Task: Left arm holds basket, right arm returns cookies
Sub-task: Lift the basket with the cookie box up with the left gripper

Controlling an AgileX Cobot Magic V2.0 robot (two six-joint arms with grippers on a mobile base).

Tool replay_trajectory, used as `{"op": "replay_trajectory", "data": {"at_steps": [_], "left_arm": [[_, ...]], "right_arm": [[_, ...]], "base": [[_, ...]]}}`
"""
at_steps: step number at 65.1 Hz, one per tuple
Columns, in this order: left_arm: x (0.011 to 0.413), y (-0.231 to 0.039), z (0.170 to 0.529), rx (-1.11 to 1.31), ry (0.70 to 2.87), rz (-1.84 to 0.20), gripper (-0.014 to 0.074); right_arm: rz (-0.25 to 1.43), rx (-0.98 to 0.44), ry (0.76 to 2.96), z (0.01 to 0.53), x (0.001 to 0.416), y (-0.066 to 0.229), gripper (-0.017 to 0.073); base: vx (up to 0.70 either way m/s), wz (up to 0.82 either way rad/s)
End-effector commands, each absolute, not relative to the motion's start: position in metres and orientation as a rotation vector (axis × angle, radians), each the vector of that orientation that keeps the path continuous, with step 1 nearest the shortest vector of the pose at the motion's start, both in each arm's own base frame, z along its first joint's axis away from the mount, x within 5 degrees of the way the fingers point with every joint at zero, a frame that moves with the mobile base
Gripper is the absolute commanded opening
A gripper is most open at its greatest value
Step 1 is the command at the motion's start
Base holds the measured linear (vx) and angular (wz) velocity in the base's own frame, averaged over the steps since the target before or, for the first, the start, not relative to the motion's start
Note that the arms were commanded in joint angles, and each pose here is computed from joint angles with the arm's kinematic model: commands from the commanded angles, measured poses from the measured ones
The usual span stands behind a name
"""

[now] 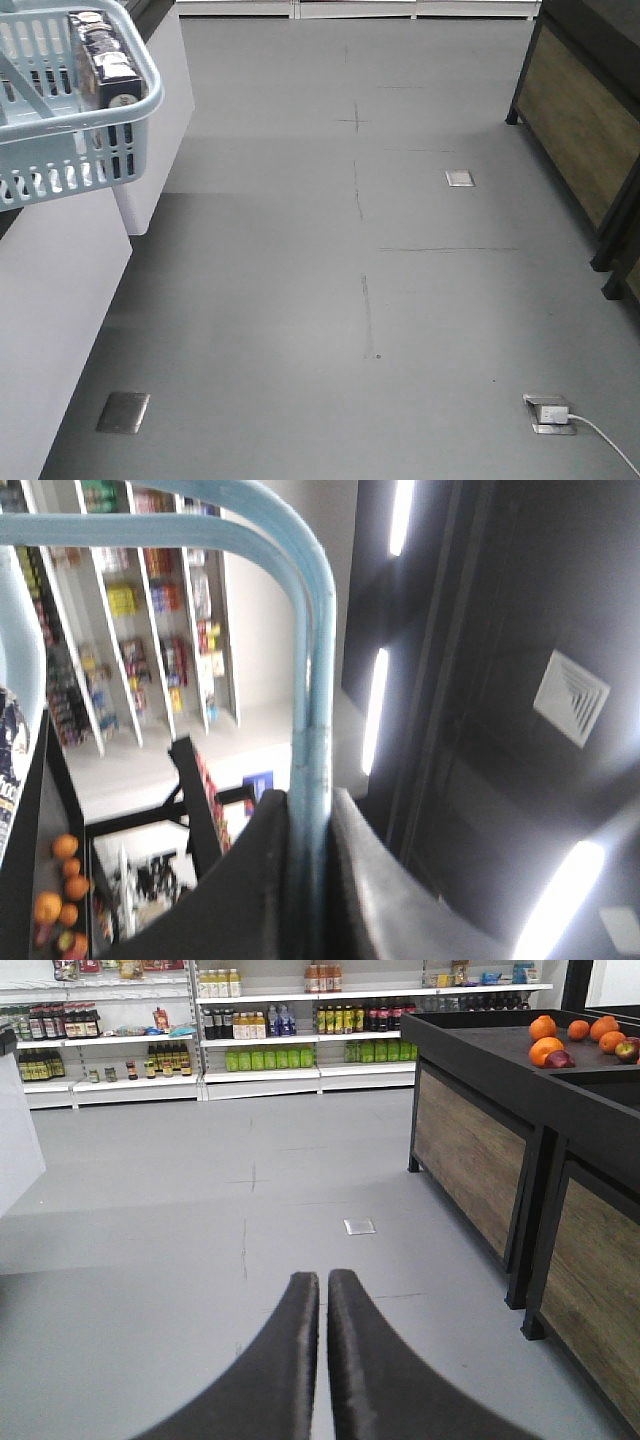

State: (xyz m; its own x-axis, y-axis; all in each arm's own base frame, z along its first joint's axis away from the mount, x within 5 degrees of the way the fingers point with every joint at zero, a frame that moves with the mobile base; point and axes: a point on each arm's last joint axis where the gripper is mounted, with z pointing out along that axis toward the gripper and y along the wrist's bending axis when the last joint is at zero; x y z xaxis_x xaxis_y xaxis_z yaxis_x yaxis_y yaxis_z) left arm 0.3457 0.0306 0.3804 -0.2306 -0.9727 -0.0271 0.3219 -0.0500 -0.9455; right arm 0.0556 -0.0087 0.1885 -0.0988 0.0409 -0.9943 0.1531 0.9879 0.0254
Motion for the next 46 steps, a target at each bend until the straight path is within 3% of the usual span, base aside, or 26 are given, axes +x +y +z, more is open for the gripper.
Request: {"op": "replay_trajectory", "data": {"at_steps": [1, 23, 46], "left_arm": [[0.327, 0.005, 0.417, -0.636, 1.032, -1.677, -0.0004], [0.323, -0.054, 0.416, -0.559, 1.132, -1.819, -0.0003], [0.313, -0.095, 0.403, -0.580, 1.160, -1.979, -0.0003]], "right_arm": [[-0.109, 0.133, 1.605, 0.190, 0.056, -0.009, -0.0006], [-0.109, 0.133, 1.605, 0.190, 0.056, -0.009, -0.0006], [-0.109, 0.133, 1.605, 0.190, 0.056, -0.009, -0.0006]], "base": [[0.00, 0.00], [0.00, 0.00], [0.00, 0.00]]}}
